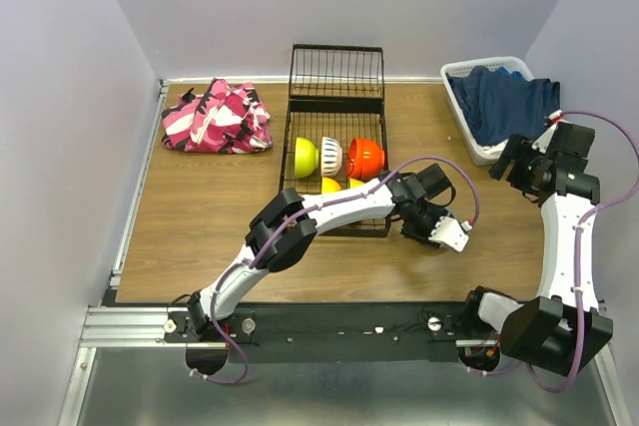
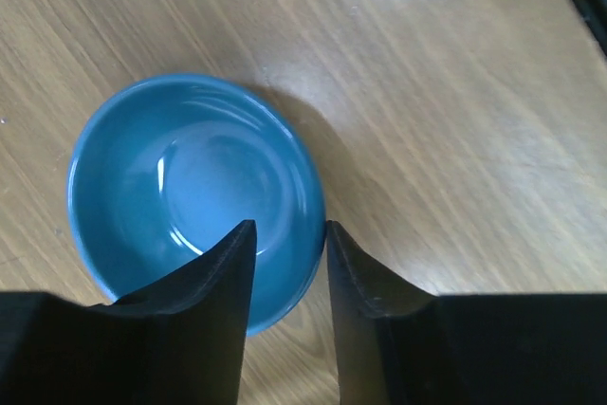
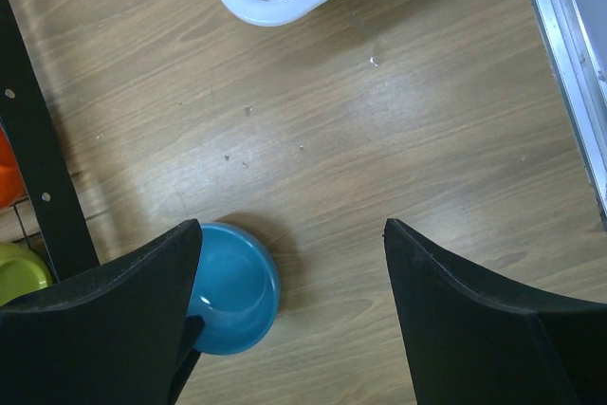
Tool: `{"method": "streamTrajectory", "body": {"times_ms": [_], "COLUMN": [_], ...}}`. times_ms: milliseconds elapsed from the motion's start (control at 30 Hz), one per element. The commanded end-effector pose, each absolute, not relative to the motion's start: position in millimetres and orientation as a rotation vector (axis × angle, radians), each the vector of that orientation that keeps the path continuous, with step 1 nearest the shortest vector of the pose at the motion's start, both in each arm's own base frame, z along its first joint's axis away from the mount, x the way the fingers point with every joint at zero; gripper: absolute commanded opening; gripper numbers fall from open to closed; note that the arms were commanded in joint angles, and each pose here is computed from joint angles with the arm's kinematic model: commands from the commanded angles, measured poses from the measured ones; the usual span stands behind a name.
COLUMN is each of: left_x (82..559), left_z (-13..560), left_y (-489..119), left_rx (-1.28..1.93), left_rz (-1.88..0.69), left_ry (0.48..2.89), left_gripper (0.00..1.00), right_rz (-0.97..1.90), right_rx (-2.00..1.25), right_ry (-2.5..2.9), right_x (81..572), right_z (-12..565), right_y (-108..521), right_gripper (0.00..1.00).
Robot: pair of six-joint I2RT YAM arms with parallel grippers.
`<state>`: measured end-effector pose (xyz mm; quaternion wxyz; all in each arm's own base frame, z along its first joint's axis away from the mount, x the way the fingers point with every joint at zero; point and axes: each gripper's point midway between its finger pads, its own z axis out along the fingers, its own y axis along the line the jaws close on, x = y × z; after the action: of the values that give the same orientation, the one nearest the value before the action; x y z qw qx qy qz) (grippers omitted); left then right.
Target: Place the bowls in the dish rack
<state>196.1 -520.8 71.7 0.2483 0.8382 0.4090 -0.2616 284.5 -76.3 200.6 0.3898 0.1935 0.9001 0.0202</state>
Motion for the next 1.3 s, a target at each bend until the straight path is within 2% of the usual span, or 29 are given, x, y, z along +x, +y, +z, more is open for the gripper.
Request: {"method": "streamTrajectory", "body": {"times_ms": [0, 300, 333, 400, 533, 667, 900, 967, 1033, 1167, 1267], "left_x": [202, 194, 191, 189, 183, 173, 186, 204, 216, 249, 253], "left_z": [65, 52, 54, 59, 105, 157, 278, 319, 348, 370, 377], "left_y": [-531, -517, -517, -514, -515, -516, -500, -474, -449, -385, -359], "left_rx": [2.297, 2.357, 2.358, 2.36, 2.277, 2.166, 1.721, 1.477, 1.307, 0.916, 0.725], "left_rz": [-0.666, -0.654, -0.661, -0.673, -0.711, -0.8, -1.046, -1.153, -1.245, -1.476, -1.606], "left_ry": [1.101, 1.118, 1.118, 1.12, 1.07, 1.053, 1.265, 1.429, 1.476, 1.703, 1.717], "left_gripper": [0.4, 0.21, 0.15, 0.09, 0.04, 0.04, 0.04, 0.05, 0.05, 0.01, 0.0], "right_rz": [0.057, 0.048, 0.045, 0.041, 0.014, -0.004, -0.035, -0.03, -0.019, -0.007, -0.007], "right_rx": [0.446, 0.458, 0.457, 0.457, 0.454, 0.448, 0.44, 0.441, 0.45, 0.465, 0.472], "right_ry": [2.23, 2.232, 2.227, 2.228, 2.216, 2.201, 2.186, 2.179, 2.18, 2.191, 2.2], "right_x": [298, 294, 294, 294, 295, 297, 292, 288, 283, 277, 273], "right_z": [221, 218, 220, 221, 228, 236, 236, 236, 232, 224, 218], "right_y": [-75, -75, -76, -76, -80, -84, -86, -83, -80, -77, -76], "right_gripper": [0.86, 0.86, 0.86, 0.86, 0.86, 0.86, 0.86, 0.86, 0.86, 0.85, 0.84]}}
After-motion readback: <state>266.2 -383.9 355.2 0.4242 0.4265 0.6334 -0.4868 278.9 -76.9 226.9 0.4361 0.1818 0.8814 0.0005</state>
